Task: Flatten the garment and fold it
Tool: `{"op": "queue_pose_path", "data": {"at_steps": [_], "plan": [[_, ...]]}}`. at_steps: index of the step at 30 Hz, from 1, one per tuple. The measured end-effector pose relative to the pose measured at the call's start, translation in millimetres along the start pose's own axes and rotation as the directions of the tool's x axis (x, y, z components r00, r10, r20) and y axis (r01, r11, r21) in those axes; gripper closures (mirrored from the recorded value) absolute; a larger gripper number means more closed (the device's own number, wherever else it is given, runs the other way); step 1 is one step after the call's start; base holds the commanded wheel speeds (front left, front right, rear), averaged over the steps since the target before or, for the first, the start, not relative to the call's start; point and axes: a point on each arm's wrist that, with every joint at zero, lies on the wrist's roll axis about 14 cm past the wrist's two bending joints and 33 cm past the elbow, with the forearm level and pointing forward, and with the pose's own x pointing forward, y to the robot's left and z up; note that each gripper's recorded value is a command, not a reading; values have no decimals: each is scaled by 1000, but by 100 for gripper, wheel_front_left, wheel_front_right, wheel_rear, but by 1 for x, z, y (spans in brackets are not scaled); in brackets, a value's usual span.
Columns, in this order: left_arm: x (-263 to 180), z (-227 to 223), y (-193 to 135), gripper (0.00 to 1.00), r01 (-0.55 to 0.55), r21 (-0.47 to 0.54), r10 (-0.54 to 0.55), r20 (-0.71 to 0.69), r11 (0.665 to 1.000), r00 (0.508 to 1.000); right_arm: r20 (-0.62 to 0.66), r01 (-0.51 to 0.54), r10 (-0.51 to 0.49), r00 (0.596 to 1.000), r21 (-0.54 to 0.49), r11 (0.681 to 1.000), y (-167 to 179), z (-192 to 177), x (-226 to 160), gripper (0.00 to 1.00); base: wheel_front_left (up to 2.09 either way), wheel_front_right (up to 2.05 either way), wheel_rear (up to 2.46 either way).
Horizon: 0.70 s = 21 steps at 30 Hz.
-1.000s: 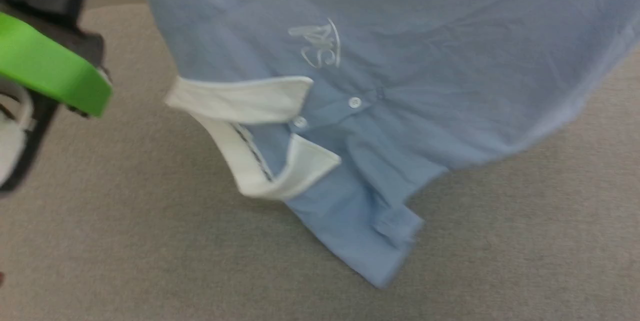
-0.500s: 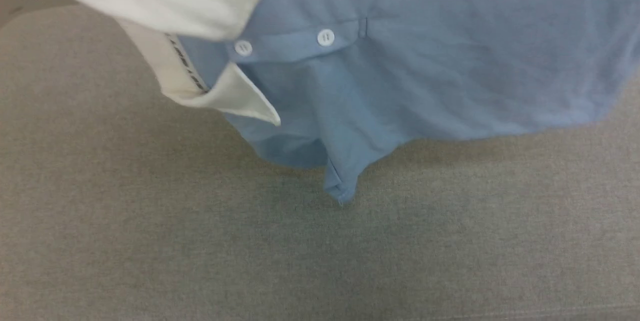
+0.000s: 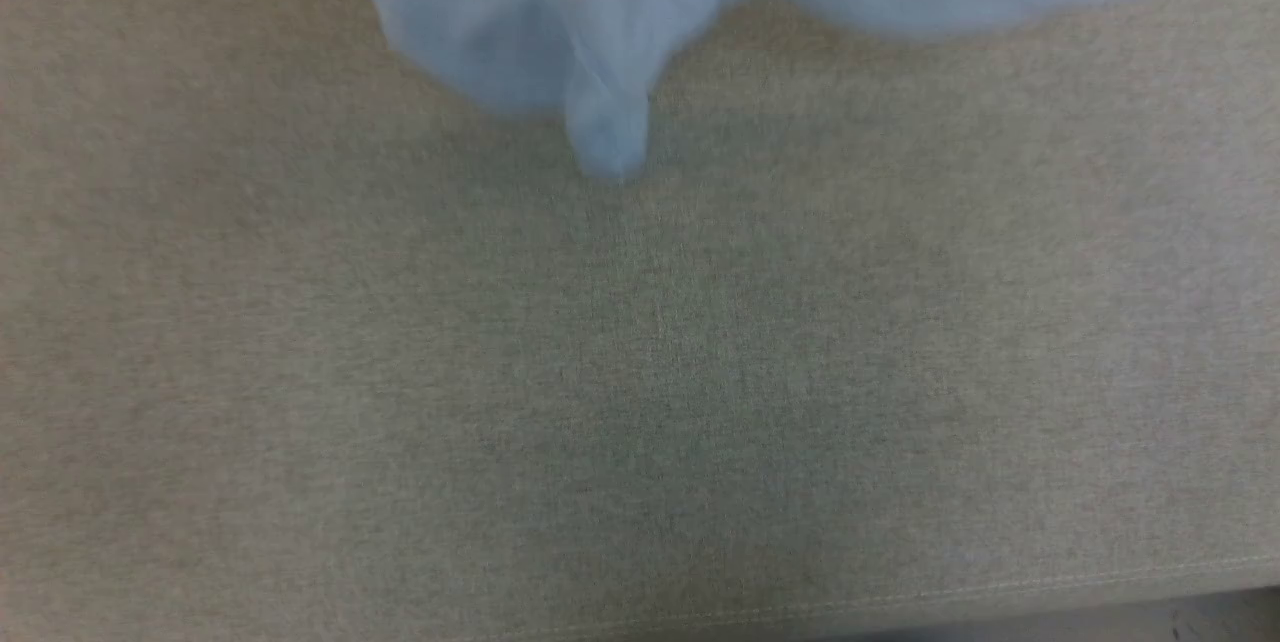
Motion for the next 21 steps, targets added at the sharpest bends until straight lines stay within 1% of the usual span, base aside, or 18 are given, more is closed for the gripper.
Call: {"op": "queue_pose_path", "data": {"at_steps": [3,6,9,12,15,16,21], "plan": [[25,-26,0,100,-17,3,17,-20,1000,1000,-1,19,-19,1000,14,1000,2,-22,25,100,0,0,0],[43,-48,3,100,-41,-7,41,-16,999,999,-13,19,-18,1000,11,1000,12,-49,48,100,0,0,0],[55,-69,12,100,-80,-23,80,-3,997,997,3,35,-36,999,26,999,16,-66,68,100,0,0,0],[63,-92,11,100,-96,-29,95,-6,995,995,0,44,-44,999,26,999,22,-84,82,100,0,0,0],[68,-124,1,100,-86,-36,85,-35,996,996,-25,38,-37,999,24,999,31,-110,91,100,0,0,0],[66,-160,-12,100,-64,-44,60,-87,997,994,-76,13,-11,997,23,1000,47,-146,94,100,0,0,0],[47,-216,-34,100,-27,-89,10,-185,996,983,-143,-58,60,988,16,998,80,-194,88,100,0,0,0]]}}
